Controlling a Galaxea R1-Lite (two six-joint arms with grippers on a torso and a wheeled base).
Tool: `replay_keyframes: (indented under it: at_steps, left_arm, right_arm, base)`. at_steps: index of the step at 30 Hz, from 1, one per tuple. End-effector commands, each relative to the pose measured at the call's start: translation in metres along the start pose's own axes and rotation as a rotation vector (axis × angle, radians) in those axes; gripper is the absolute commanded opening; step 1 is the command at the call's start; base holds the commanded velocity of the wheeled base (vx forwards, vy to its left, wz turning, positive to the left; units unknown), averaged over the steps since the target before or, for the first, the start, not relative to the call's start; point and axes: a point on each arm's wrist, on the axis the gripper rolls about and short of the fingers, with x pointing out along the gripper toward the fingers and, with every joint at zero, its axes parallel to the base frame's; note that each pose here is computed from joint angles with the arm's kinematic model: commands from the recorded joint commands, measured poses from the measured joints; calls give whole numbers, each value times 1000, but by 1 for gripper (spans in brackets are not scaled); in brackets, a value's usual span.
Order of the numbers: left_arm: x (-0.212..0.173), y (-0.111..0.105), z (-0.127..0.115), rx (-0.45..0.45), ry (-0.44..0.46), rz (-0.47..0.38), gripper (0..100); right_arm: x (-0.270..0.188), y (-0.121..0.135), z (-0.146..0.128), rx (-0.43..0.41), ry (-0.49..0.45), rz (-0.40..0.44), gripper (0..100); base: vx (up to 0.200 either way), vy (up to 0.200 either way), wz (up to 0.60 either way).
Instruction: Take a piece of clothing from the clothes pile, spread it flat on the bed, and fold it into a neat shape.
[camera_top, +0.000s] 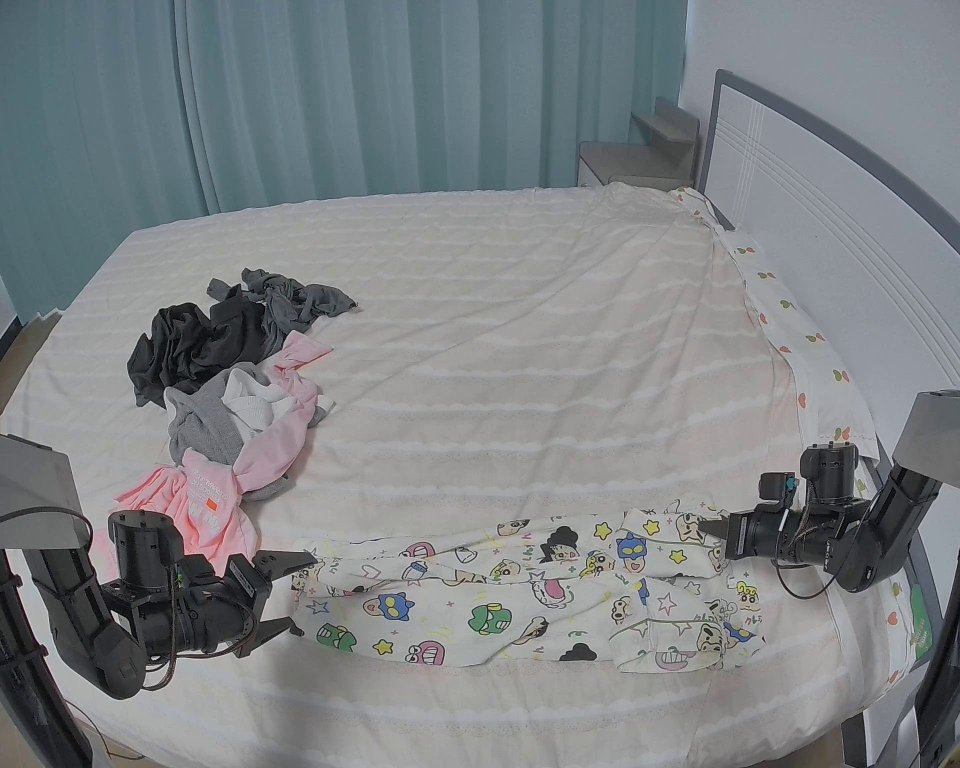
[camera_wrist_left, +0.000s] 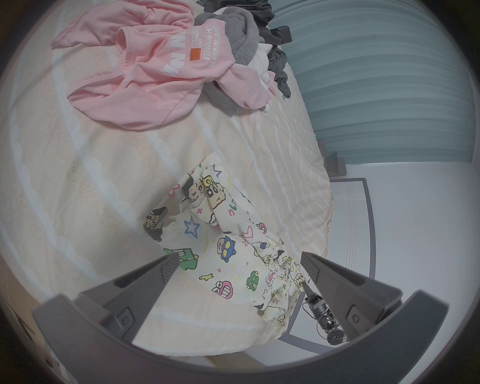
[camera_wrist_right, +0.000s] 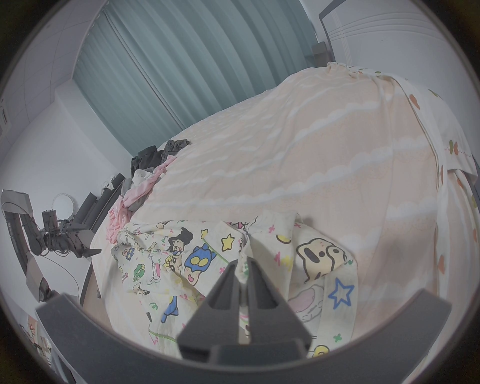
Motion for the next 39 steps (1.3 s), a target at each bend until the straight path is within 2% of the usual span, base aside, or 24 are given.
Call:
replay_keyframes:
  at_steps: [1, 6, 7, 14, 23, 28, 32, 39]
  left_arm:
    - [0, 0, 0, 0, 0, 0, 100]
    - [0, 0, 0, -1, 1, 1, 100]
    - [0, 0, 0, -2, 1, 1, 100]
    - [0, 0, 0, -1, 1, 1, 100]
    - [0, 0, 0, -1, 1, 1, 100]
    - [0, 0, 0, 0, 0, 0, 100]
    - [0, 0, 0, -1, 1, 1, 100]
    - [0, 0, 0, 0, 0, 0, 100]
  right_arm:
    - [-7, 3, 3, -6, -14, 0, 0]
    - [-23, 12, 3, -13, -25, 10, 0]
    - [-33, 19, 4, -27, -45, 41, 0]
    - [-54, 31, 6, -58, -86, 118, 0]
    - [-47, 31, 8, -71, -87, 184, 0]
    - [-25, 22, 14, -72, -91, 178, 0]
    - [1, 13, 13, -57, -68, 122, 0]
    - [11, 3, 8, -25, -26, 61, 0]
  base:
    - [0, 0, 0]
    - [0, 0, 0]
    - [0, 0, 0]
    - [0, 0, 0]
    - [0, 0, 0]
    - [0, 0, 0]
    - [0, 0, 0]
    - [0, 0, 0]
